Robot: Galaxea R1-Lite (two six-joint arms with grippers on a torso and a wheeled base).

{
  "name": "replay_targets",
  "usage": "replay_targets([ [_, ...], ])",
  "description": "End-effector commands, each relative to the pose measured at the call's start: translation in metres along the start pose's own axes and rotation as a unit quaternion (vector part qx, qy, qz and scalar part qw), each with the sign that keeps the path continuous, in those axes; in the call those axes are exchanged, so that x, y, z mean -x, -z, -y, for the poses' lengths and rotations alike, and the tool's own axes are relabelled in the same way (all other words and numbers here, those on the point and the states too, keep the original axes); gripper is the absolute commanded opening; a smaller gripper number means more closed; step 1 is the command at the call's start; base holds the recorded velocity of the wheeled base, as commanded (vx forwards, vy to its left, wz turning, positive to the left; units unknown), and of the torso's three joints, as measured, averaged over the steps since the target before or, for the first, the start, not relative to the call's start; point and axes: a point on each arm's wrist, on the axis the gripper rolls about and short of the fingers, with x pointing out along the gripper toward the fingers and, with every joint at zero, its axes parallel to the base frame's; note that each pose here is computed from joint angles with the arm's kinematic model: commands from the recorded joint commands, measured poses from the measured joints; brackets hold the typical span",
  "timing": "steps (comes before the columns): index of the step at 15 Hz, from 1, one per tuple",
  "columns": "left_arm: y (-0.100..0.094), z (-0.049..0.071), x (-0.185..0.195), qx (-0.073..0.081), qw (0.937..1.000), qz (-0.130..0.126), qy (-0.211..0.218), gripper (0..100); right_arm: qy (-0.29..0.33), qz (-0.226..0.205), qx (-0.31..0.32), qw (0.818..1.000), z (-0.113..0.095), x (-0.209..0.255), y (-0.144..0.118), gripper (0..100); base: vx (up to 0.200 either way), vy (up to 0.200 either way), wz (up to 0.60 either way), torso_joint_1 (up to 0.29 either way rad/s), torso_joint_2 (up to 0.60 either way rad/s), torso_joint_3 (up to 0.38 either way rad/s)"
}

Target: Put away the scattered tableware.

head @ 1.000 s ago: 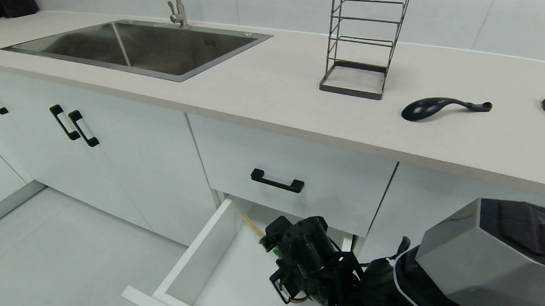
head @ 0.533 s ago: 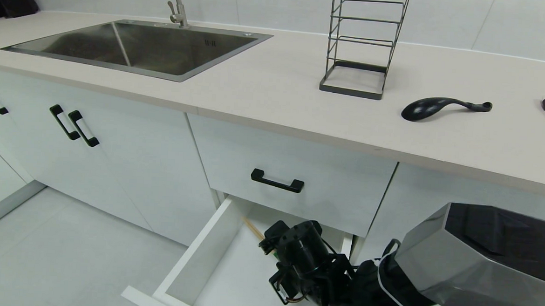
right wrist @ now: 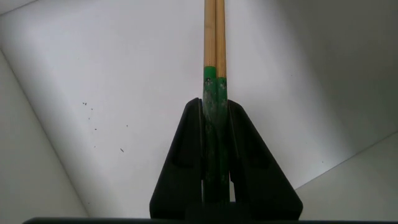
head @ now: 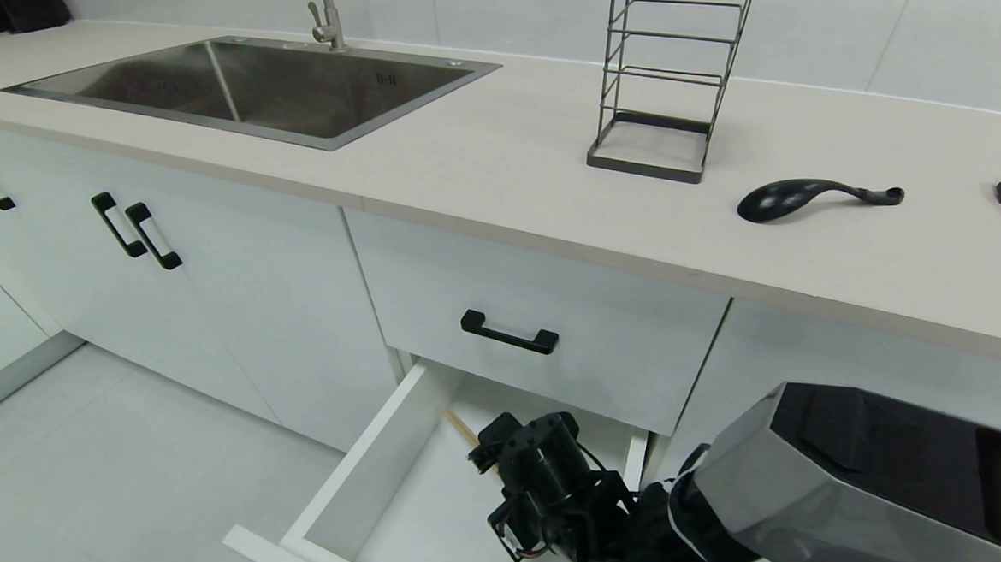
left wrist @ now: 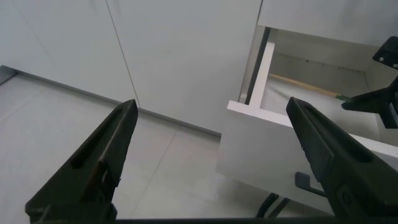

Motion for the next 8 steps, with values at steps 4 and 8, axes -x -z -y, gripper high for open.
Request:
replay_targets([
  [4,0.0,0.0,0.0,0.0,1.0,0.0,0.0,100,-0.004,-0.01,0.006,1.0,-0.0033,-0.0065,0.0068,0,0.0,0.0,0.0,0.0,0.0,0.0],
  [8,0.0,0.0,0.0,0.0,1.0,0.0,0.0,100,-0.007,-0.011,0.012,1.0,-0.0042,-0.0066,0.0081,0,0.0,0.0,0.0,0.0,0.0,0.0],
])
